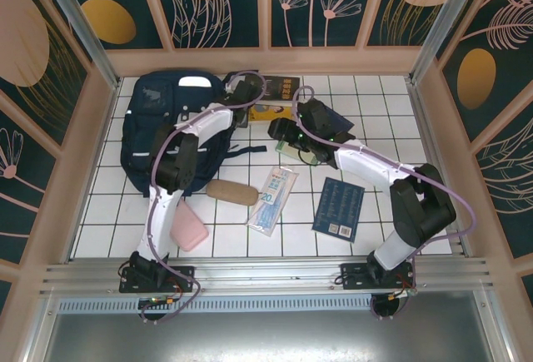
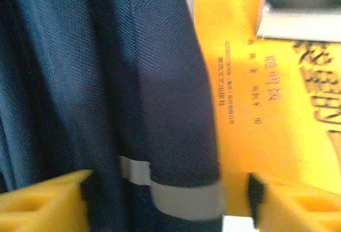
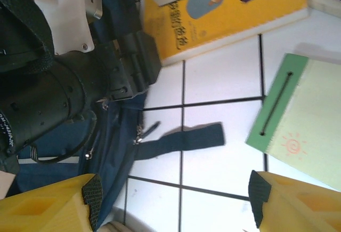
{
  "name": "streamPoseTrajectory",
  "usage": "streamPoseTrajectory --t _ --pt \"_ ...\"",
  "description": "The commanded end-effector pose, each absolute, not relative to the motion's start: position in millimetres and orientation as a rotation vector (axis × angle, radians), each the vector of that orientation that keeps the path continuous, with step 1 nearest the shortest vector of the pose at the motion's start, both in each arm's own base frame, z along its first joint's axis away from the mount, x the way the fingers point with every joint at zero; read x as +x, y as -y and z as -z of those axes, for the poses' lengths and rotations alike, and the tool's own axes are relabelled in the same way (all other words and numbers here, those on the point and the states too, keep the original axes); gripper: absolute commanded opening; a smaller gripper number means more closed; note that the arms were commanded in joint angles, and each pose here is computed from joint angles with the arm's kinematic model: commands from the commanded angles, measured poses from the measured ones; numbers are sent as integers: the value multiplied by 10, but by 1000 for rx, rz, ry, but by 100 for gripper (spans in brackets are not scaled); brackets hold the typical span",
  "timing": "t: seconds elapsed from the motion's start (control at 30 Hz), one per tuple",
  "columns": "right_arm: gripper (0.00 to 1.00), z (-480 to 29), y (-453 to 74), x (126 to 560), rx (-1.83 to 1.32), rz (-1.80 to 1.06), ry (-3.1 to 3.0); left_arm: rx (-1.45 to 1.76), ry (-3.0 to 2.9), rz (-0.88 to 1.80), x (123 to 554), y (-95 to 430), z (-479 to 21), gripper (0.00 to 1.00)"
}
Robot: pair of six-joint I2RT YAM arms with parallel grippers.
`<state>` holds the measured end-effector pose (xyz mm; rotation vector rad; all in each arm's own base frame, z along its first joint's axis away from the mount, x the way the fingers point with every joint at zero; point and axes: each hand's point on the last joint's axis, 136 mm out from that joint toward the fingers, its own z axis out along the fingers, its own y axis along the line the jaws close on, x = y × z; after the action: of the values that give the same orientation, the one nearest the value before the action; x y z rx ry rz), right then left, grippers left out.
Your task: Pack the student bag
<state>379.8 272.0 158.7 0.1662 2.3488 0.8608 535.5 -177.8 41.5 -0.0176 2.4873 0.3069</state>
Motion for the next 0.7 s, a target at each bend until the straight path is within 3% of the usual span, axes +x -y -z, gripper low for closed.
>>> streamPoseTrajectory --t 0.0,0.1,0.2,0.43,0.67 --pt "73 -1693 -2632 3755 156 -869 -2330 70 -2497 -374 5389 1751 -275 47" --pt "72 -1784 -2637 3725 142 -892 -2311 17 -2462 -419 5453 1575 -384 18" --pt "71 -1855 -2581 3695 146 -879 -2289 -28 -2372 -345 5517 1516 -815 0" --pt "69 -1857 -2405 3593 157 -820 -2273 36 -2075 -294 5559 1531 -2055 0" --pt "69 -1821 -2048 3572 317 -801 -2225 540 -1898 -309 5114 2503 -2420 0"
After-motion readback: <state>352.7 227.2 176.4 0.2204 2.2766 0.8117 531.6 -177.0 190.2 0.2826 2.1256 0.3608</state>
